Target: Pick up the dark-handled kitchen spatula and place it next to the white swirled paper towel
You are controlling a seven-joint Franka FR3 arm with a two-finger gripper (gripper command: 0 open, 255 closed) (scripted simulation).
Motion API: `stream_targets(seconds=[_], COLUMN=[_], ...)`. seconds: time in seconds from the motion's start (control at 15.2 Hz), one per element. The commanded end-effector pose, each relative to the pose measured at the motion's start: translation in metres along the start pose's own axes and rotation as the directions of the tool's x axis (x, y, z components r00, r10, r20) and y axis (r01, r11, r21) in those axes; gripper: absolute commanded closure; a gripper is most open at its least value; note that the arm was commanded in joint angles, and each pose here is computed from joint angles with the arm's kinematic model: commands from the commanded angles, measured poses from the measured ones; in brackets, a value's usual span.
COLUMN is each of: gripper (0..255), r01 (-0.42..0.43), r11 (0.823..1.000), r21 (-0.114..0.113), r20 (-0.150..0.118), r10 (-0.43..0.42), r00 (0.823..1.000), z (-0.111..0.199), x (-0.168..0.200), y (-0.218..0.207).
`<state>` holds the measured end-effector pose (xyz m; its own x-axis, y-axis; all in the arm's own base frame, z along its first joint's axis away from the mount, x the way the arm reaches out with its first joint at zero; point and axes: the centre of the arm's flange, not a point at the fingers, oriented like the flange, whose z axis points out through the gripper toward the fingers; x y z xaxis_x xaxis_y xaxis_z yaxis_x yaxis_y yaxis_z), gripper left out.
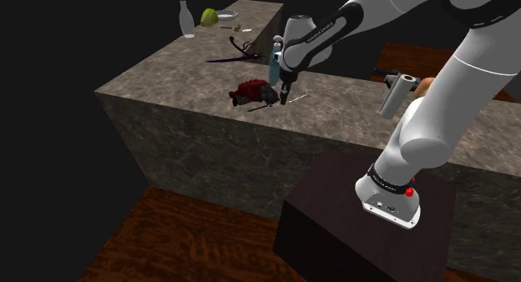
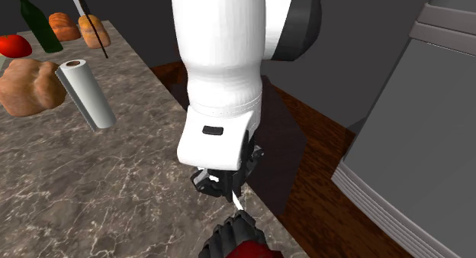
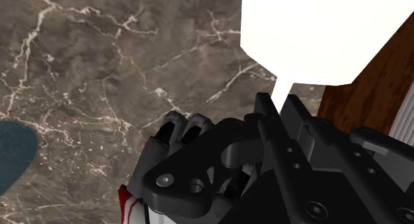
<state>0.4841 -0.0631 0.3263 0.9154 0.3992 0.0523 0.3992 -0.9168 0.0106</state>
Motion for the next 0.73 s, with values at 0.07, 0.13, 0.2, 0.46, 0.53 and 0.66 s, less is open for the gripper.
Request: stream_targets(seconds=[0.07,0.13,0.2,0.46,0.53,0.66], gripper=[255,255,255,255,255,255], r01=[-0.001,-0.001,-0.001,-0.001,-0.001,-0.001], r11=[1.000,1.000,1.000,1.000,1.000,1.000], r21=[0.000,0.000,0.000,0.000,0.000,0.000], r20=[0.000,0.000,0.000,0.000,0.000,0.000], r10=[0.001,0.001,0.001,0.001,0.001,0.001], r00=[1.000,1.000,1.000,1.000,1.000,1.000], z=[-0.017,-0.022,-0.028,-0.049,-0.054,-0.064], x=[0.001,0.001,0.002,0.003,0.003,0.004], y=[0.000,0.000,0.000,0.000,0.000,0.001])
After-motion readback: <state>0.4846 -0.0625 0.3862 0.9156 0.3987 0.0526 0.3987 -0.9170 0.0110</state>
